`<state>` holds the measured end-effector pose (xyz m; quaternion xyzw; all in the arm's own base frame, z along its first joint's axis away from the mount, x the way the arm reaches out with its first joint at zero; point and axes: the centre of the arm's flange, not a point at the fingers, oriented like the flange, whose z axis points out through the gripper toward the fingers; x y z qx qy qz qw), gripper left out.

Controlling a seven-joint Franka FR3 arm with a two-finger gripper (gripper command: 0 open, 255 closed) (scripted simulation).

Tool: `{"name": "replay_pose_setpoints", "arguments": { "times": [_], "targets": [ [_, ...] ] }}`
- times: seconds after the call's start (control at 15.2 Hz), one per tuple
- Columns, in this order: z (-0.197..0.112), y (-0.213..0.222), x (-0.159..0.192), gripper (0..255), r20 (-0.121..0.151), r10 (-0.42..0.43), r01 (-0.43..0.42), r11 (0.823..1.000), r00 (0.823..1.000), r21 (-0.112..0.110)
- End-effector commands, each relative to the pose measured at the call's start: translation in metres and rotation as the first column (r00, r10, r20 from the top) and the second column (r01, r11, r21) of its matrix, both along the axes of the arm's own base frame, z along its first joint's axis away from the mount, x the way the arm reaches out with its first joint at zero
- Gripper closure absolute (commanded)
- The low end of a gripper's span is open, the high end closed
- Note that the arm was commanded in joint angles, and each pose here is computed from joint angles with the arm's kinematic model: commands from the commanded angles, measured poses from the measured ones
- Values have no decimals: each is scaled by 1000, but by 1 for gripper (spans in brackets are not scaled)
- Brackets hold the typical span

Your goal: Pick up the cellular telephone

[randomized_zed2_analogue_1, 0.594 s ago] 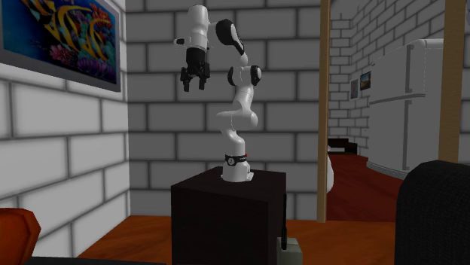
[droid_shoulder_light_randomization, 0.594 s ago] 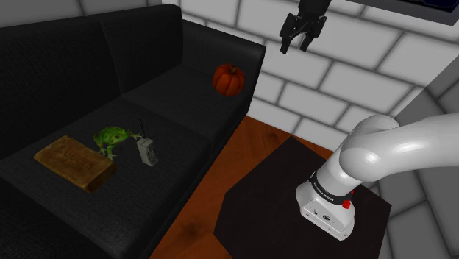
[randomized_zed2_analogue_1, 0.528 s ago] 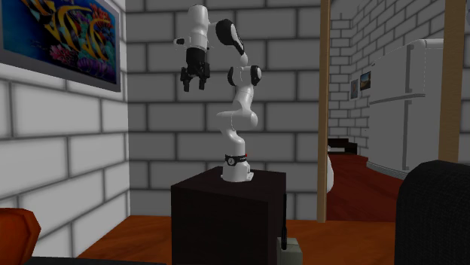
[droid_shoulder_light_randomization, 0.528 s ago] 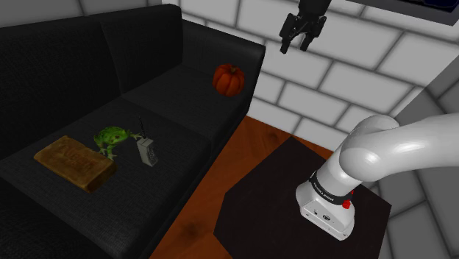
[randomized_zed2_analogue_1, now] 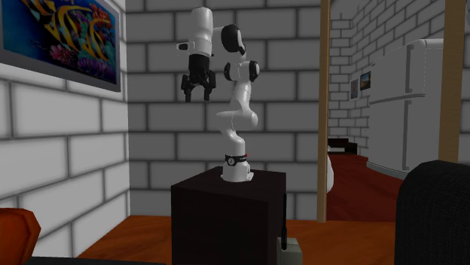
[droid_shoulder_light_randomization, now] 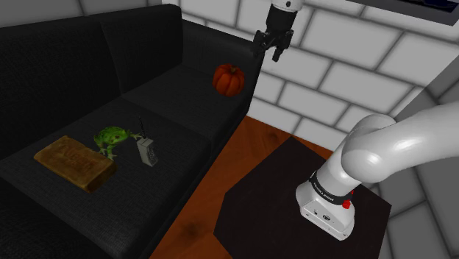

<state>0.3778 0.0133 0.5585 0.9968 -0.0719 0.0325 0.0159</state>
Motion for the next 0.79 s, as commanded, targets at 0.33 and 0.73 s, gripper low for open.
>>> {"name": "replay_pose_setpoints", "arguments": {
  "times": [0.33,0.73],
  "targets": [
    [-55,58,47,0,-1,91,-91,996,996,-8],
    [-101,110,84,0,-4,168,-168,986,986,-15]
  ]
}}
